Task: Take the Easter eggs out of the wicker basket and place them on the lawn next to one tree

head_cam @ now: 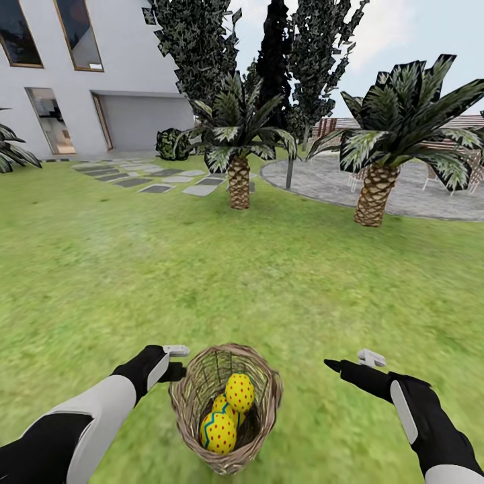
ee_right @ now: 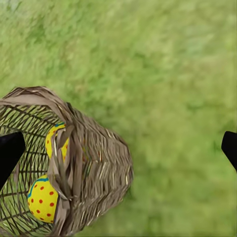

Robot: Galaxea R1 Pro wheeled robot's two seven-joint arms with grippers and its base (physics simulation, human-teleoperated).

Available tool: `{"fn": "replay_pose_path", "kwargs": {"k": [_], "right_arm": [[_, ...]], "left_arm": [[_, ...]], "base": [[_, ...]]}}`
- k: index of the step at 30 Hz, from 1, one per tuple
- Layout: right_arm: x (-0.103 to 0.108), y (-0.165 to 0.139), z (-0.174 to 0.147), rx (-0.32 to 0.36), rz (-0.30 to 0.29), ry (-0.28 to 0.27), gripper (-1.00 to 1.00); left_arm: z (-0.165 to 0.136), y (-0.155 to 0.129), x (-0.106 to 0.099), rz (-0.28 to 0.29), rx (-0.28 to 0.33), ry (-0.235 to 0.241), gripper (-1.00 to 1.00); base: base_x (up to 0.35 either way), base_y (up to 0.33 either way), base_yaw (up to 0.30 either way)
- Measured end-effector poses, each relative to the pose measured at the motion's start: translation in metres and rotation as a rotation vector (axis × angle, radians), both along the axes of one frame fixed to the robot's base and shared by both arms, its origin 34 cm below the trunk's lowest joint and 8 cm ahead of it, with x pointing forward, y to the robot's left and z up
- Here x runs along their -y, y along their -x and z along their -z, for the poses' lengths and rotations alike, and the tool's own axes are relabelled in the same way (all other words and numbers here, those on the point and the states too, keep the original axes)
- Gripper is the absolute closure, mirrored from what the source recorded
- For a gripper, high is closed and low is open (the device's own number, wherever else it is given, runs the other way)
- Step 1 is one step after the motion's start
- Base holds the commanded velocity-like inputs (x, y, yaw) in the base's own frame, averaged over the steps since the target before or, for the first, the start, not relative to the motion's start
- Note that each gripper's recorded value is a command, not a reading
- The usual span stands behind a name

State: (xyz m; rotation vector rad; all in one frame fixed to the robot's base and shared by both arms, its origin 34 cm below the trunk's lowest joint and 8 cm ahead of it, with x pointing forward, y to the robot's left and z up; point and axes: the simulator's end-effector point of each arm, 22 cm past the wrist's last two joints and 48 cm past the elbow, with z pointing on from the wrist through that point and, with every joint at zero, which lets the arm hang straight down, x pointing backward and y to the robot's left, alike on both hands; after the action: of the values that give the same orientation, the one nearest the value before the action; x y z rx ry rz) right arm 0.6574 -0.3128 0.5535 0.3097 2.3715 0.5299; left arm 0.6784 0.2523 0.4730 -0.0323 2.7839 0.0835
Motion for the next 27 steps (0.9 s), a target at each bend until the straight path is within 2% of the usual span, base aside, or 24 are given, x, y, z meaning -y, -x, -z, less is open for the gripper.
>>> {"fn": "replay_pose_path", "kwargs": {"k": [6,12,27], "right_arm": [[0.000,0.003,0.013,-0.002,0.001,0.000,-1.00],[0.000,0.005,0.026,-0.003,0.001,0.000,-1.00],[0.001,0.012,0.059,-0.005,0.004,0.003,-1.00]], "left_arm": [[0.012,0.001,-0.006,-0.006,0.003,-0.005,-1.00],[0.022,-0.003,-0.006,-0.008,0.039,-0.004,-1.00],[0.053,0.002,-0.004,-0.008,0.044,0.000,-1.00]], "base": [[0.000,0.000,0.000],[0.000,0.000,0.000],[0.000,0.000,0.000]]}}
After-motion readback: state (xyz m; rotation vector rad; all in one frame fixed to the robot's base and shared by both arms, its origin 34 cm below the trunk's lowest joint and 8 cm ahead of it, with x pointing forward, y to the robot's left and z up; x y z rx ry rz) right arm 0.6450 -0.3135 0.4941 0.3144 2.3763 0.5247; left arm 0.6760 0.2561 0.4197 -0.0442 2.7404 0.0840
